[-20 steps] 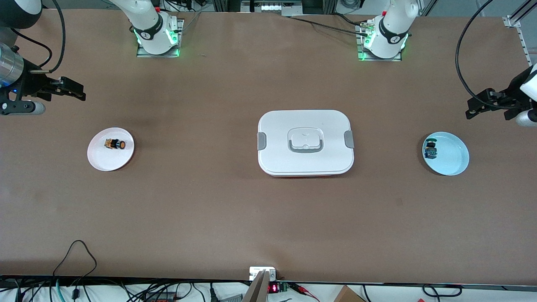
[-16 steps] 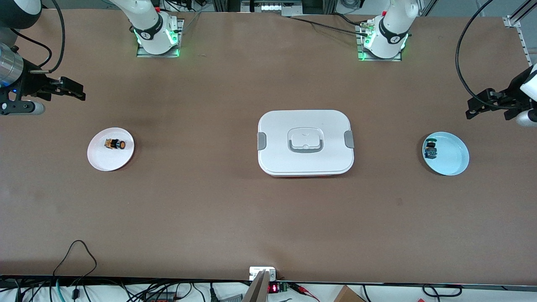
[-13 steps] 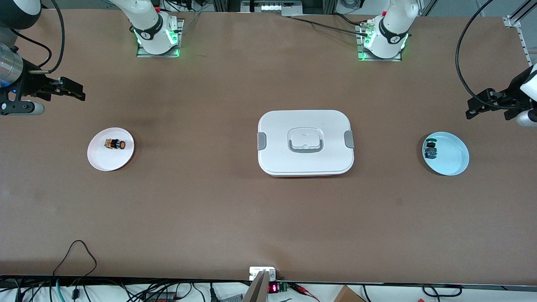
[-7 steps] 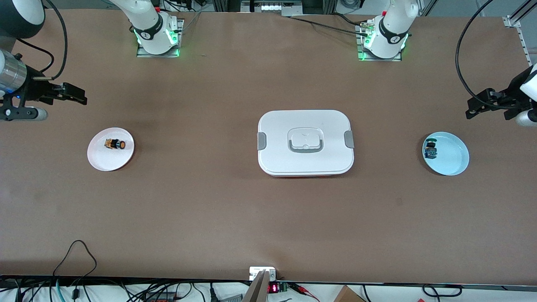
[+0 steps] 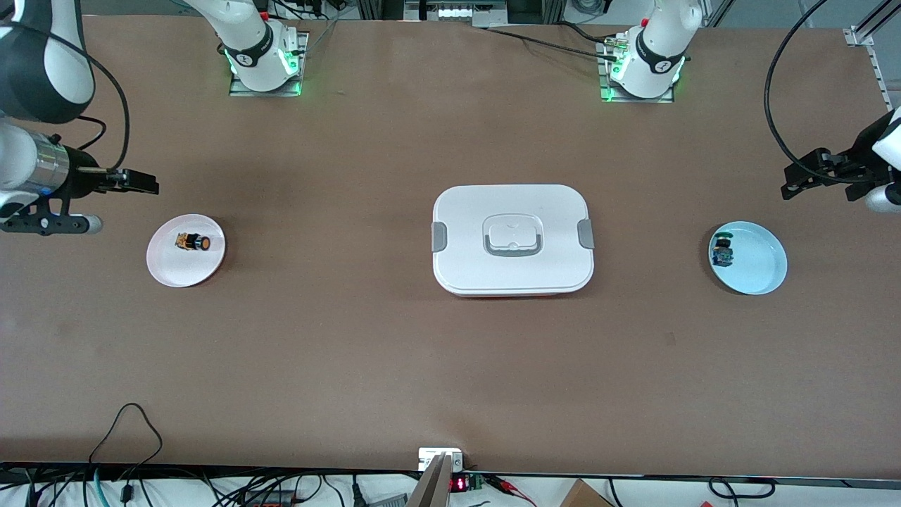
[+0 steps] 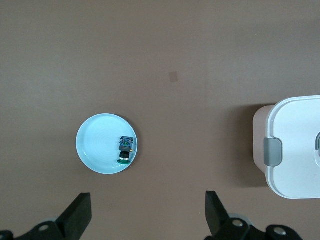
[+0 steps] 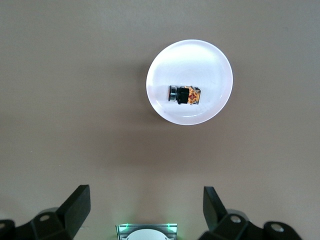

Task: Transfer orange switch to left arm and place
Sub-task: 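Lower the right gripper over the orange switch and close on it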

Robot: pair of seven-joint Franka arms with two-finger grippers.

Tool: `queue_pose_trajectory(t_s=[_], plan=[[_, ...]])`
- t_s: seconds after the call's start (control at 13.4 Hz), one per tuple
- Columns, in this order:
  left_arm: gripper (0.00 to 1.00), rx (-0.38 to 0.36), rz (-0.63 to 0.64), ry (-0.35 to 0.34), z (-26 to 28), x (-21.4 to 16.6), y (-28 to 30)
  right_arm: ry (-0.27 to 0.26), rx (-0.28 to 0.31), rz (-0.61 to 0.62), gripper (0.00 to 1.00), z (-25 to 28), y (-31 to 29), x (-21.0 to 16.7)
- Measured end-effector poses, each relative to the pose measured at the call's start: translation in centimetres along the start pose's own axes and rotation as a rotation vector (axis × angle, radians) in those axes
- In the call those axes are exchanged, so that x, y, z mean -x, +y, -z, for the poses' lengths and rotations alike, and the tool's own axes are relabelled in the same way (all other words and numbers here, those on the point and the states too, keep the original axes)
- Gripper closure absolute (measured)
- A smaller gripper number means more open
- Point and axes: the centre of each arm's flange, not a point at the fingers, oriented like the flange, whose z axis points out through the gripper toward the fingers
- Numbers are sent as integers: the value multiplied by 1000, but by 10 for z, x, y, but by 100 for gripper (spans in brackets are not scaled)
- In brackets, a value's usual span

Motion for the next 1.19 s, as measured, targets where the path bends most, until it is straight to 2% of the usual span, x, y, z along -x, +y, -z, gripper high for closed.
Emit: queue_pose_trajectory(t_s=[0.59,0.82,1.04,1.19], plan=[[0,0,0,0,0,0,0,-6,32,-16,0,-78,10,-61],[0,0,0,-1,0,0,0,38,80,-12,0,-113,20,-77],[0,0,0,-1,0,0,0,114,73,-41,0,-171,47,-74],[0,0,0,-1,0,0,0,136,68,-49,0,-201,54,-67]])
